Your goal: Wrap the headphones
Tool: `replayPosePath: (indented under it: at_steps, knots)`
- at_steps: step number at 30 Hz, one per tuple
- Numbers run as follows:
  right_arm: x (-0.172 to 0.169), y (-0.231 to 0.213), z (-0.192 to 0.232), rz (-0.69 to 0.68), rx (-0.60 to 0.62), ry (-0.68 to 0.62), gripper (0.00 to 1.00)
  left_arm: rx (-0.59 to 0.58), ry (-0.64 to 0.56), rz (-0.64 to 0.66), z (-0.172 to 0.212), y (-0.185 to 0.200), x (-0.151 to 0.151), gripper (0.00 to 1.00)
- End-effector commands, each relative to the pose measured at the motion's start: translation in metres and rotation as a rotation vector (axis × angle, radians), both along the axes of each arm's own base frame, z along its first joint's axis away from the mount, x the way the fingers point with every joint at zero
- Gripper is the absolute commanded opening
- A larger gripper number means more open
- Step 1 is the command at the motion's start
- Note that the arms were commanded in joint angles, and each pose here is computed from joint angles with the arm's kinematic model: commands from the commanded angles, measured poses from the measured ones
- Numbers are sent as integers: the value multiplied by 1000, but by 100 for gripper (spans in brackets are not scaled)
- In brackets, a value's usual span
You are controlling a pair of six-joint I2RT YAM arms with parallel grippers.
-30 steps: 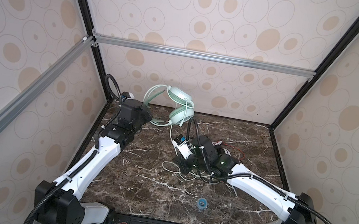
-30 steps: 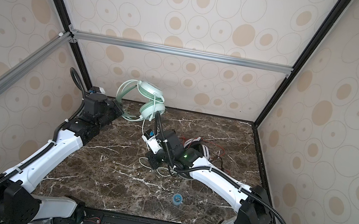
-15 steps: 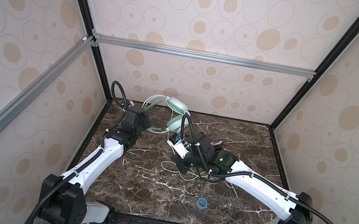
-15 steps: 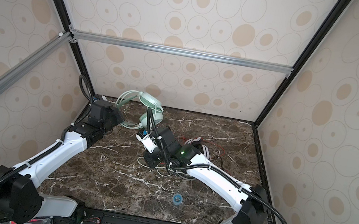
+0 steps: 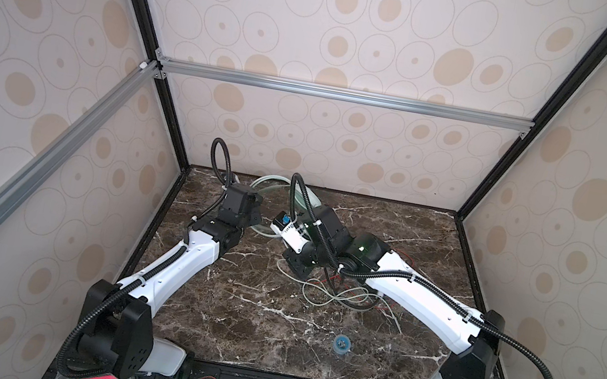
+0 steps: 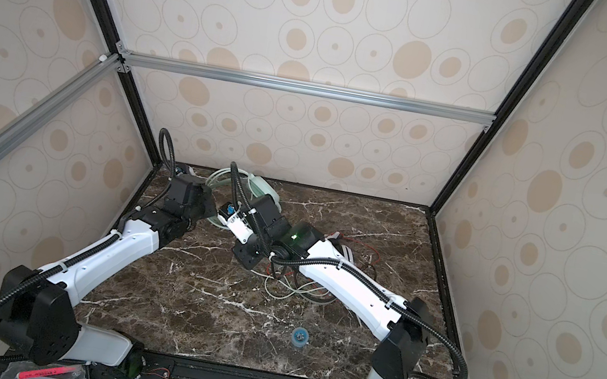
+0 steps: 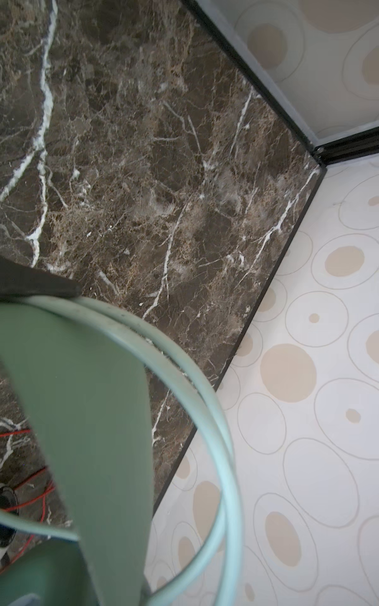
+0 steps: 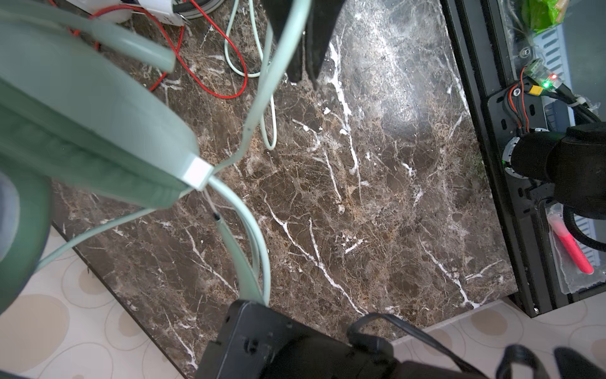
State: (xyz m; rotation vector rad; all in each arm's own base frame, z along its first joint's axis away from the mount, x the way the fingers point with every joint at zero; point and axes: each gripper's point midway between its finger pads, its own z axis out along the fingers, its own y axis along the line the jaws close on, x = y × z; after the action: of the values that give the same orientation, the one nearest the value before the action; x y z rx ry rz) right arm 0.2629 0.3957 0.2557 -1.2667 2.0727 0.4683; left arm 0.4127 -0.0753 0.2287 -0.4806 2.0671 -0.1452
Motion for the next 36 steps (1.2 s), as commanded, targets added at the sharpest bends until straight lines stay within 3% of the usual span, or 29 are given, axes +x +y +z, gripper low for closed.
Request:
replayPosePath:
  at_steps: [1,12,28,36]
  knots:
    - [-2,-3,1,16,-43,-5,0,70,-107,16,46,7,1,0]
    - [13,3,6,-22,-35,56,0,325,-79,-134,64,-14,-3,0]
    - [16,-7,20,-85,-9,89,0,396,-66,-146,58,-5,-17,0]
    - [26,-22,28,-125,-73,12,2,432,-75,-178,62,-5,-22,0]
